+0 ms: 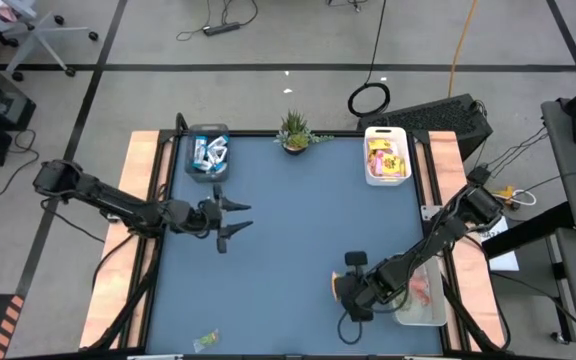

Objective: Sort candy
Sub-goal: Put the yellow candy pack into the white bin

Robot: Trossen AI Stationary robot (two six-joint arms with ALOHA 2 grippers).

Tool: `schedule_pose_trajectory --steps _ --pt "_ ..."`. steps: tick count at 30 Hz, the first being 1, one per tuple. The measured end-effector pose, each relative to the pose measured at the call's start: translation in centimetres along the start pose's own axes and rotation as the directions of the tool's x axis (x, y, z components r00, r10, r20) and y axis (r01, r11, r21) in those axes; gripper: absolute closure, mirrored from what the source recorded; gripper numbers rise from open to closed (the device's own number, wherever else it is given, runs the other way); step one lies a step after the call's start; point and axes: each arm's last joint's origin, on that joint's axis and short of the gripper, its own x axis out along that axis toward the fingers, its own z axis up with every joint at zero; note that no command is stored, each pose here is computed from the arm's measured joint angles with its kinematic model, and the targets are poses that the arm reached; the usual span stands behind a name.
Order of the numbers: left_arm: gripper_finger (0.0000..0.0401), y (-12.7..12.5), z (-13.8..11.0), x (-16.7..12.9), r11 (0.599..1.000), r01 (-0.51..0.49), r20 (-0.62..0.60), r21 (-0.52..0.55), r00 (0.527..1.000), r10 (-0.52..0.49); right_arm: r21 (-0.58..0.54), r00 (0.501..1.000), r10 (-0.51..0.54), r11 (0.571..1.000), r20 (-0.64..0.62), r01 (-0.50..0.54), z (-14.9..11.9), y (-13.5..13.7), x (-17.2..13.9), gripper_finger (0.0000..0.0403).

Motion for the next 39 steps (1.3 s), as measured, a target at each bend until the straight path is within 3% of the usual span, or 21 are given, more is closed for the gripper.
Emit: schedule_pose_trajectory --steps 5,13,21,29,37,39 --pt "0.0198 -0.2 -1.2 0.1 1.0 0.021 0.022 -0.006 1.0 -0.021 -0.038 0.992 -0.098 0.994 0.081 0.101 1.0 -1.7 -1.5 0.0397" --pt "0.0198 -0.2 -1.3 0.2 0.999 0.025 0.02 -0.03 1.0 -0.024 0.011 0.95 -0.29 0.957 0.117 0.29 3.1 -6.2 -1.1 0.0398" --pt "0.0198 -0.2 -1.3 0.2 0.999 0.025 0.019 -0.031 1.0 -0.024 0.05 0.92 -0.371 0.929 0.125 0.367 5.0 -11.7 -2.0 0.0402" --pt "0.0198 -0.2 -1.4 0.2 0.999 0.025 0.016 -0.03 1.0 -0.025 0.114 0.87 -0.448 0.894 0.206 0.433 6.3 -16.2 -4.9 0.0402" --pt "0.0198 -0.2 -1.4 0.2 0.999 0.026 0.007 -0.043 1.0 -0.026 0.284 0.801 -0.561 0.819 0.211 0.499 4.0 -20.4 -6.9 0.0403" --pt "0.0198 -0.2 -1.4 0.2 0.999 0.025 0.007 -0.031 1.0 -0.025 0.363 0.765 -0.604 0.78 0.223 0.51 2.9 -21.3 -7.4 0.0403"
